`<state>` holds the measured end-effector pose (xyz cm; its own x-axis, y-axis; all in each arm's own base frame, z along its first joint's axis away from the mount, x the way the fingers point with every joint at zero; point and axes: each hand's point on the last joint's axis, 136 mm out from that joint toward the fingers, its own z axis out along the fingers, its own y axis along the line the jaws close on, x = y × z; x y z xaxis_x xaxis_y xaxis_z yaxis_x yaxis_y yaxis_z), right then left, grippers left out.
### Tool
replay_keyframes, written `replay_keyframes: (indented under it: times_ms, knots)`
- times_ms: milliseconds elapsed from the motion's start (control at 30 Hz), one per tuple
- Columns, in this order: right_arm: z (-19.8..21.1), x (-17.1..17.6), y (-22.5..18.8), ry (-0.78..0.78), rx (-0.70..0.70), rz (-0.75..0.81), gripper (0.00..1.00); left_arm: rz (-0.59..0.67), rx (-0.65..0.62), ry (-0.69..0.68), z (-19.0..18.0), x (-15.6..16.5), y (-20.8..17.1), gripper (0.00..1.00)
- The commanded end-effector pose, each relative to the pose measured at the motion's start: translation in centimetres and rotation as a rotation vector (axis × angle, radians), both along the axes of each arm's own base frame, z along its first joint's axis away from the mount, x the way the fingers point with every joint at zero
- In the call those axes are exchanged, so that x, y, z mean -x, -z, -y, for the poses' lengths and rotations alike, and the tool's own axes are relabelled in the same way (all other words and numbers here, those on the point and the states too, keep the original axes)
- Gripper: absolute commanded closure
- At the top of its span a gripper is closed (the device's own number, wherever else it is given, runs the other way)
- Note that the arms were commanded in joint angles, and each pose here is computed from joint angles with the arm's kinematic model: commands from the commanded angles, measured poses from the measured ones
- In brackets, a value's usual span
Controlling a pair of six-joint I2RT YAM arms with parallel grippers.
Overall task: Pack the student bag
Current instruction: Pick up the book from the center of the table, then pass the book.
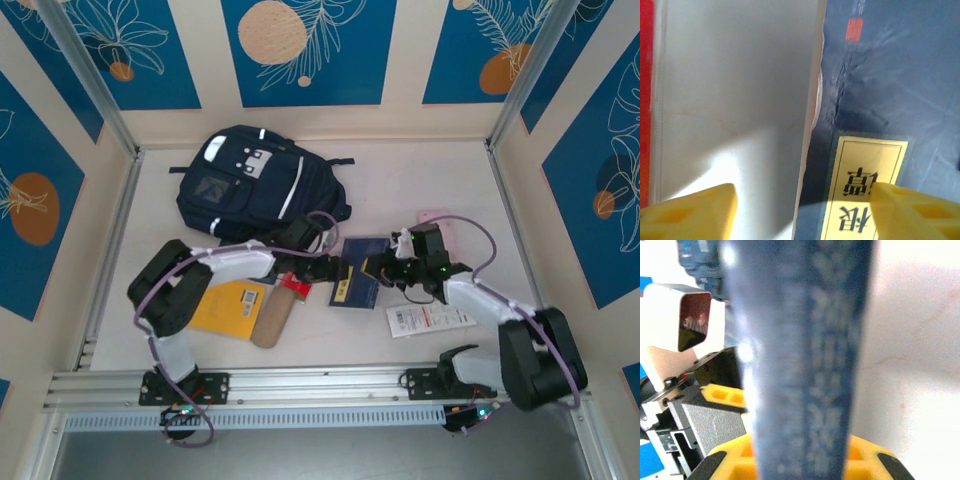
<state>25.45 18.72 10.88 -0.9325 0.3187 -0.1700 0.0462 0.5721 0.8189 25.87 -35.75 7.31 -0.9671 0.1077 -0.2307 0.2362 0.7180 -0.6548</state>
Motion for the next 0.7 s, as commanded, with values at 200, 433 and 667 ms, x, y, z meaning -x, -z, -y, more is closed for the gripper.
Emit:
replay_keyframes:
  times_ms: [200, 433, 667]
  knots:
    - [-2.8, 2.9, -11.5, -0.280, -0.259, 0.300, 1.00, 0.130, 0.260, 0.037, -0.1, 0.9, -10.3, 0.19]
    - [-3.1, 5.5, -16.4, -0.381, -0.396, 0.392, 1.00, 0.203, 0.442, 0.143, -0.5, 3.6, -16.7, 0.20]
    - [-2.8, 7.3, -18.5, -0.409, -0.408, 0.431, 1.00, 0.286, 0.538, 0.234, -2.0, 6.6, -20.6, 0.32]
